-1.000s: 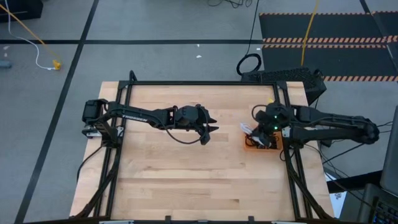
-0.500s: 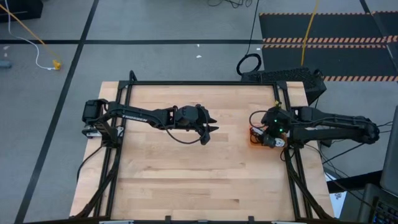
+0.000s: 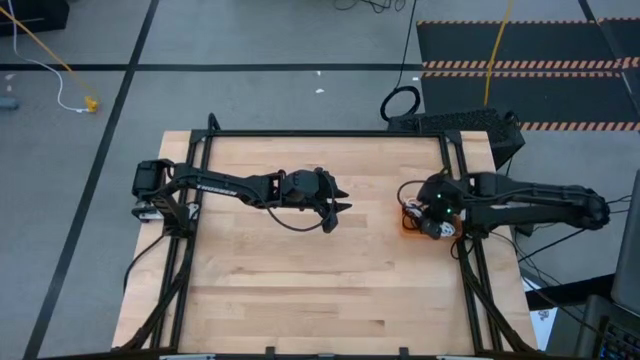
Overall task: Pick and place USB-C Cables
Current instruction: Put the white charger cable into the orange bin, then return to Home Position
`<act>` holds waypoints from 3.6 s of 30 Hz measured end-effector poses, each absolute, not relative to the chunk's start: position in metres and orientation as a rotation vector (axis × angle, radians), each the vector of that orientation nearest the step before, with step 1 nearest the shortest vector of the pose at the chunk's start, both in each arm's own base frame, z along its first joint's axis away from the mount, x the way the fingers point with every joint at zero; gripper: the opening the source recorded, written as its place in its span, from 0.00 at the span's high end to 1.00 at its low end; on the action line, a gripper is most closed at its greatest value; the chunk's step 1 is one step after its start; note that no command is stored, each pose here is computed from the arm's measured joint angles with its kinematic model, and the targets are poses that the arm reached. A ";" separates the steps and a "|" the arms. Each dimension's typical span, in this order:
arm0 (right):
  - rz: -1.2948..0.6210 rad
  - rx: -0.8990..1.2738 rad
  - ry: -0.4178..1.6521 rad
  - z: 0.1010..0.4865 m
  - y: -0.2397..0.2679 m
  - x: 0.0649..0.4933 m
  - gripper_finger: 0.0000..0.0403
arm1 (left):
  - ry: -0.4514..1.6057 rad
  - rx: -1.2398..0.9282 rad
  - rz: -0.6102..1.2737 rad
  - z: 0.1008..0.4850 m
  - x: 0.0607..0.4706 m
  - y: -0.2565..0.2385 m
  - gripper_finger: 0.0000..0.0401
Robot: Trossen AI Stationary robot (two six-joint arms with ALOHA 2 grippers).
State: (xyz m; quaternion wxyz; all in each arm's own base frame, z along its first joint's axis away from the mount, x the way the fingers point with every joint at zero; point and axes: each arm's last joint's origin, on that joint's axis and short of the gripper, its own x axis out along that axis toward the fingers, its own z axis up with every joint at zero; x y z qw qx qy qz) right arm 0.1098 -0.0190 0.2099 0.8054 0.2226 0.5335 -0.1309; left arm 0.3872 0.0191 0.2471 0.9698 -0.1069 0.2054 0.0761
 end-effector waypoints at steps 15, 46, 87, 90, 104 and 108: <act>-0.287 0.491 1.130 0.211 -0.019 0.111 0.66 | 0.432 -0.212 0.154 0.248 0.385 0.019 0.60; -0.299 0.517 1.105 0.250 -0.018 0.105 0.65 | 0.455 -0.148 0.188 0.290 0.349 0.019 0.60; -0.028 0.398 -0.070 0.176 -0.022 0.128 0.65 | 0.479 -0.221 0.809 0.321 0.134 -0.044 0.60; -0.030 0.400 -0.066 0.175 -0.022 0.128 0.65 | 0.436 -0.283 0.843 0.294 0.125 -0.045 0.60; -0.037 0.402 -0.036 0.172 -0.022 0.128 0.65 | 0.347 -0.515 0.822 0.186 0.112 -0.053 0.60; -0.037 0.403 -0.034 0.172 -0.022 0.128 0.65 | 0.326 -0.537 0.755 0.162 0.114 -0.057 0.60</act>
